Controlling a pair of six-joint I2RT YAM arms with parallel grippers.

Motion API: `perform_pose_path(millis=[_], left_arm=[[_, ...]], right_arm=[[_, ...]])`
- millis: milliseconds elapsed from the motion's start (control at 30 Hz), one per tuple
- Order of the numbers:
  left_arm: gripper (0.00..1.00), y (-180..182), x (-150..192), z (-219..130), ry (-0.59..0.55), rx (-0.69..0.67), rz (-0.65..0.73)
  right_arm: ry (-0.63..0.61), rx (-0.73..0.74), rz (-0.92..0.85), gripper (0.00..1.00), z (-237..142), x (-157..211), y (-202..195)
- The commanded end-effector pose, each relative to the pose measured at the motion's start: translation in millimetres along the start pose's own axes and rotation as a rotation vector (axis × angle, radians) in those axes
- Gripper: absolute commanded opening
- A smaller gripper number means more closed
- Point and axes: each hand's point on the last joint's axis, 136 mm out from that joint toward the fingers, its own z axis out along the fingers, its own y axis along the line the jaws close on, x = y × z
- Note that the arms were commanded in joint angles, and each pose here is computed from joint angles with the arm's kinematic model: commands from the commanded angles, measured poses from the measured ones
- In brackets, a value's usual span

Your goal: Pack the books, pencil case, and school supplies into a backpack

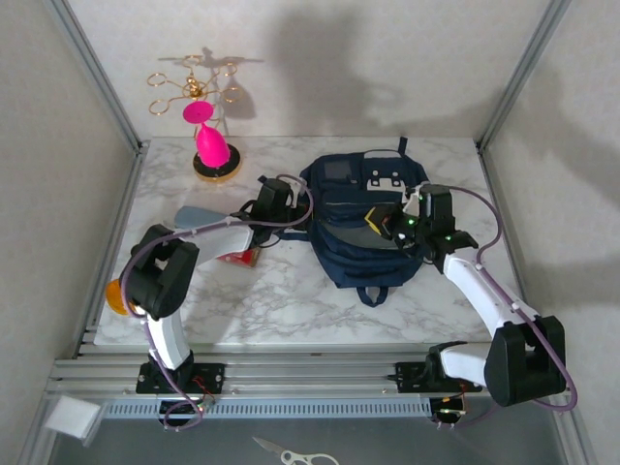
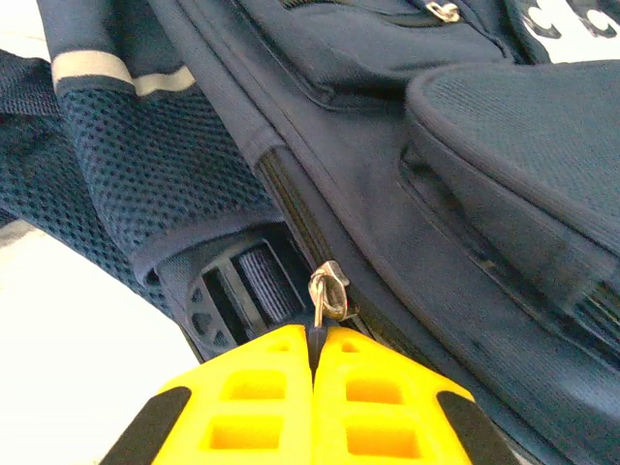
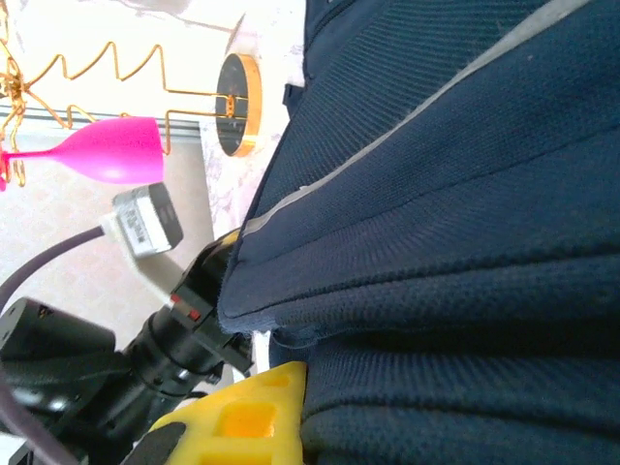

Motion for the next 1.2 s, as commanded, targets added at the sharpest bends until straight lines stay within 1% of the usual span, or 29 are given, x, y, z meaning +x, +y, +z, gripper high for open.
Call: perform_pose_path(millis=[0, 100, 200, 300, 367, 433, 467, 500, 533, 600, 667, 767, 800, 833, 867, 900, 967, 1000, 1067, 1167], left_arm=[[0.0, 51, -21, 2, -0.058, -0.142, -0.064], [0.0, 49, -21, 2, -0.053, -0.138, -0.066], [0.0, 53, -22, -2, -0.072, -0.156, -0.063], [0.0, 62, -32, 9, -0.051, -0.18, -0.08], [0.0, 62, -35, 12, -0.047, -0.171, -0.098], [0.0, 53, -35, 7, -0.061, -0.122, -0.102], [0.0, 49, -35, 4, -0.063, -0.1, -0.105], [0.07, 44, -34, 0, -0.056, -0.076, -0.108], [0.15, 37, -33, -5, -0.042, -0.046, -0.108], [0.22, 29, -29, -19, -0.03, -0.019, -0.123], [0.31, 25, -26, -42, -0.049, -0.007, -0.153], [0.35, 24, -19, -82, -0.085, -0.012, -0.232], [0.37, 26, -16, -96, -0.097, -0.023, -0.26], [0.37, 27, -13, -111, -0.108, -0.041, -0.272], [0.38, 30, -10, -122, -0.112, -0.068, -0.274], [0.4, 39, -8, -136, -0.134, -0.123, -0.289], [0.46, 55, -1, -155, -0.162, -0.197, -0.332], [0.5, 63, 3, -162, -0.167, -0.223, -0.355], [0.5, 77, 10, -174, -0.171, -0.266, -0.398], [0.52, 93, 17, -187, -0.204, -0.315, -0.437]], right_arm=[[-0.06, -0.063, -0.078, 0.0, -5, -20, 24], [-0.051, -0.057, -0.092, 0.0, 0, -18, 22], [-0.054, -0.031, -0.115, 0.0, 4, -15, 21], [-0.045, -0.028, -0.131, 0.0, 9, -11, 23], [-0.035, -0.027, -0.13, 0.0, 11, -8, 23], [-0.039, -0.025, -0.14, 0.0, 11, -7, 24], [-0.043, -0.021, -0.15, 0.04, 11, -7, 25], [-0.039, -0.011, -0.159, 0.12, 11, -5, 25], [-0.03, 0.003, -0.173, 0.19, 12, -3, 24], [-0.015, 0.05, -0.213, 0.27, 12, 1, 23], [-0.002, 0.103, -0.265, 0.32, 8, 10, 24], [0.019, 0.204, -0.352, 0.42, -6, 30, 20], [0.038, 0.255, -0.372, 0.46, -14, 38, 13], [0.039, 0.305, -0.383, 0.48, -25, 44, 7], [0.035, 0.321, -0.398, 0.5, -32, 49, 6], [0.047, 0.312, -0.417, 0.51, -37, 57, 9], [0.086, 0.318, -0.44, 0.54, -41, 70, 11], [0.104, 0.331, -0.457, 0.55, -41, 76, 11], [0.13, 0.329, -0.501, 0.57, -32, 88, 14], [0.189, 0.257, -0.565, 0.59, 4, 106, 26]])
